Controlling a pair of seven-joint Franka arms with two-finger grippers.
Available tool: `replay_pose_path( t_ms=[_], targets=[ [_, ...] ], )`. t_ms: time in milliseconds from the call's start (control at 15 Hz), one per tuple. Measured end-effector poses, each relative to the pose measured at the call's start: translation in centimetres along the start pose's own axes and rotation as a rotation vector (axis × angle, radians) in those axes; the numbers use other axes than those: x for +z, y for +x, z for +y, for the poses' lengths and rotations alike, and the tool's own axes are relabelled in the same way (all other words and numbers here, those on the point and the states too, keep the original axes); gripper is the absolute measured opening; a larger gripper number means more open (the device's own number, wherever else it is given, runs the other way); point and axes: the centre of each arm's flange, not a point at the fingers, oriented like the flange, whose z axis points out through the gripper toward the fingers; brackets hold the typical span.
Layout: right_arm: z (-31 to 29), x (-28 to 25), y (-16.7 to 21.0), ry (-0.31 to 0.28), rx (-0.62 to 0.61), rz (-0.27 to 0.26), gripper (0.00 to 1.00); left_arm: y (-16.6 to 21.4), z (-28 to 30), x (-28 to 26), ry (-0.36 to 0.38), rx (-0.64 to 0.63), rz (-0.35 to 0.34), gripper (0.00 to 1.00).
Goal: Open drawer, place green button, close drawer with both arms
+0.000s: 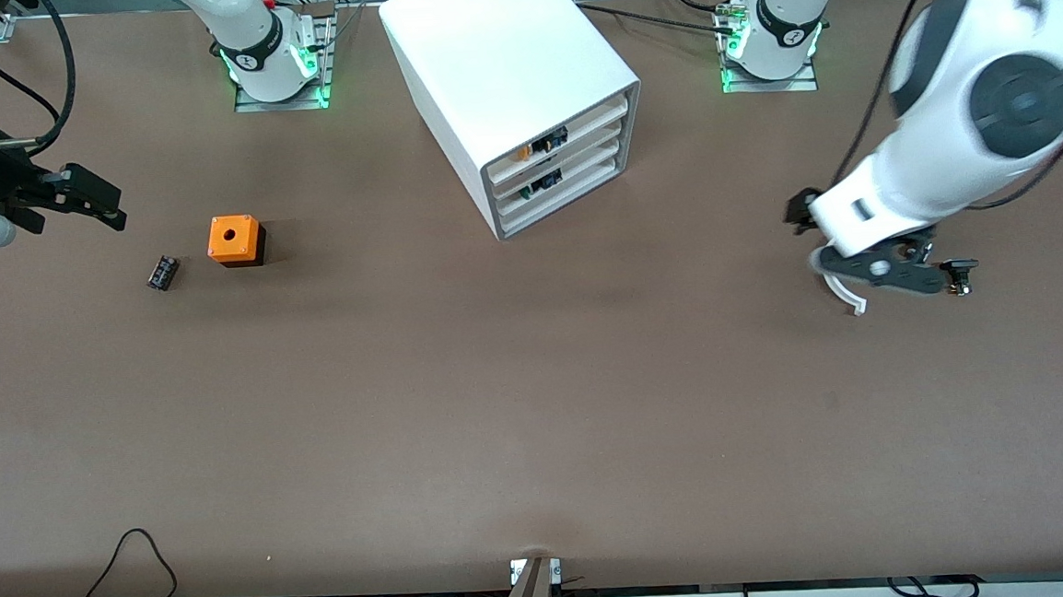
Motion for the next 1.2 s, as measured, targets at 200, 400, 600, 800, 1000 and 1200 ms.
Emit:
replay_pose_path(
  t_ms=[200,400,600,800,1000,1200],
  targets=[
    [0.0,-0.2,0.0,0.000,0.000,0.005,1.00,-2.6,-5.6,-1.1,-0.060,0.010,0.016,1.00],
    [0.0,-0.4,0.1,0.001,0.000,0.010,1.00,-5.4,-8.7,-0.9,-0.086,-0.033,0.059,1.00],
    [0.0,-0.4,0.1,0.001,0.000,0.010,1.00,-7.1,-8.5,-1.3,-0.069,-0.126,0.152,1.00],
    [0.0,-0.4,0.1,0.001,0.000,0.010,1.00,-8.3,-7.7,-2.0,-0.067,-0.203,0.172,1.00],
    [0.0,-0.2,0.2,0.001,0.000,0.007,1.00,-9.5,-7.6,-2.2,-0.076,-0.217,0.124,1.00],
    [0.0,-0.3,0.2,0.001,0.000,0.011,1.00,-10.1,-7.9,-2.5,-0.078,-0.225,0.118,1.00]
  ],
)
